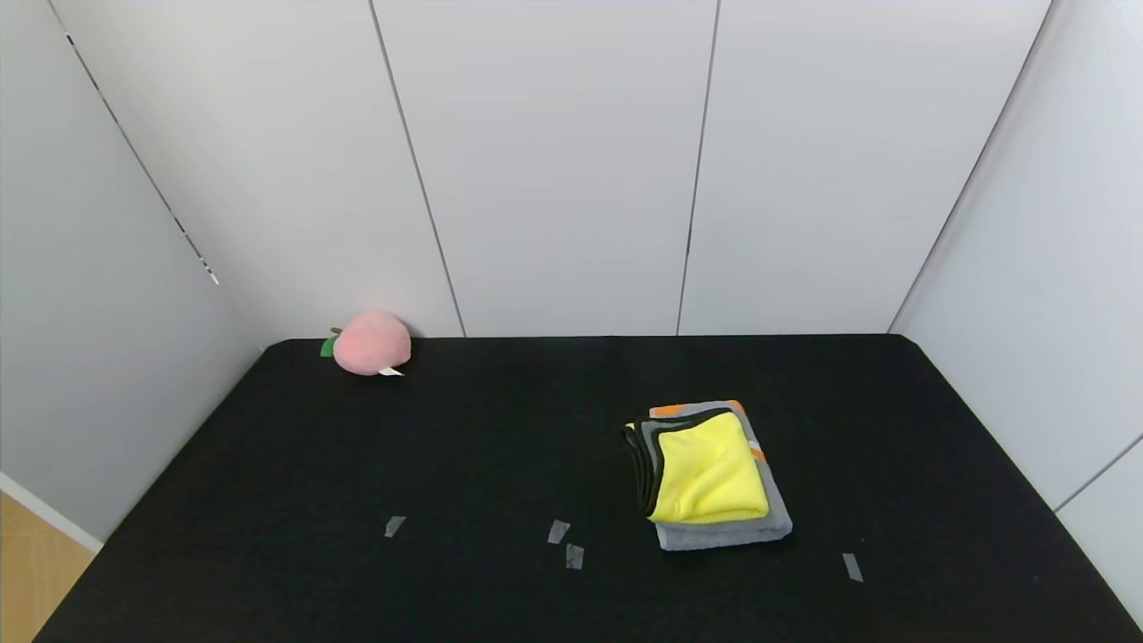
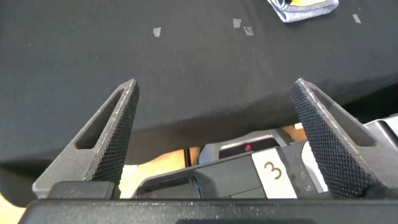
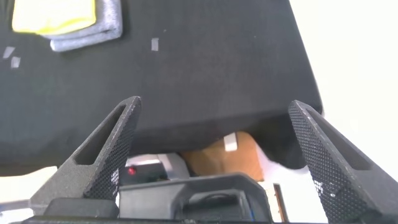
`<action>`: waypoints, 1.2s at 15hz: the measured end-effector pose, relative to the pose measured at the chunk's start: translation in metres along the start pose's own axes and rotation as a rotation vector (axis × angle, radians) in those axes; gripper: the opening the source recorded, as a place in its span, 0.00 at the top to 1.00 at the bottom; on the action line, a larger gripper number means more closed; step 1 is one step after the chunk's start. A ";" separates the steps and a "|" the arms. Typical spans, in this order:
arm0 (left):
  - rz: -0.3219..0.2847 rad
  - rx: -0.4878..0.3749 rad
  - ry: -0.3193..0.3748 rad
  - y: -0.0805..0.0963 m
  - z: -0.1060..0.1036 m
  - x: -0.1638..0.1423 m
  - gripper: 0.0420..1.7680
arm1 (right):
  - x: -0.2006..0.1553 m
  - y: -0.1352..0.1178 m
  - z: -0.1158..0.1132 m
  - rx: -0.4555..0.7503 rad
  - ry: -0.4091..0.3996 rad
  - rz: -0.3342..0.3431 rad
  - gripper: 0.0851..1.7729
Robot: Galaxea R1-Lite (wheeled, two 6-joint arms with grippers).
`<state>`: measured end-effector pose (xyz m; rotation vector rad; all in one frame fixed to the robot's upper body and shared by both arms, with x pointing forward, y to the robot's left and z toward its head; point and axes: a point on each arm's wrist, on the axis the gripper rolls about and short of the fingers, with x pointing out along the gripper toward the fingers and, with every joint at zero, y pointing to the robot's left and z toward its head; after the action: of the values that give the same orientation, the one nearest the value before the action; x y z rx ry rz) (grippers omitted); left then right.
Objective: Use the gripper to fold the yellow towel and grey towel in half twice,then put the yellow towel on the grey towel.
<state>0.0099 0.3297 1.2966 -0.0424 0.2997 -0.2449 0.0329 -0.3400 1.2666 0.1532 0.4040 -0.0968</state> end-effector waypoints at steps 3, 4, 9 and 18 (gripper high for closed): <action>-0.019 -0.005 -0.034 -0.002 -0.018 -0.002 0.03 | -0.014 -0.003 -0.022 -0.031 -0.090 0.010 0.04; -0.018 -0.011 -0.050 -0.003 -0.024 -0.004 0.03 | -0.014 -0.004 -0.029 -0.036 -0.104 0.002 0.04; 0.040 -0.044 -0.110 0.002 -0.050 0.008 0.03 | -0.007 -0.005 -0.038 -0.049 -0.197 -0.034 0.04; 0.145 0.028 -0.326 0.019 -0.068 0.066 0.03 | 0.050 -0.004 -0.043 -0.030 -0.539 -0.030 0.04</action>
<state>0.0553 0.3314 1.2107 -0.0317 -0.0257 -0.0949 0.0622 -0.3398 1.2073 0.0862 -0.1298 -0.1558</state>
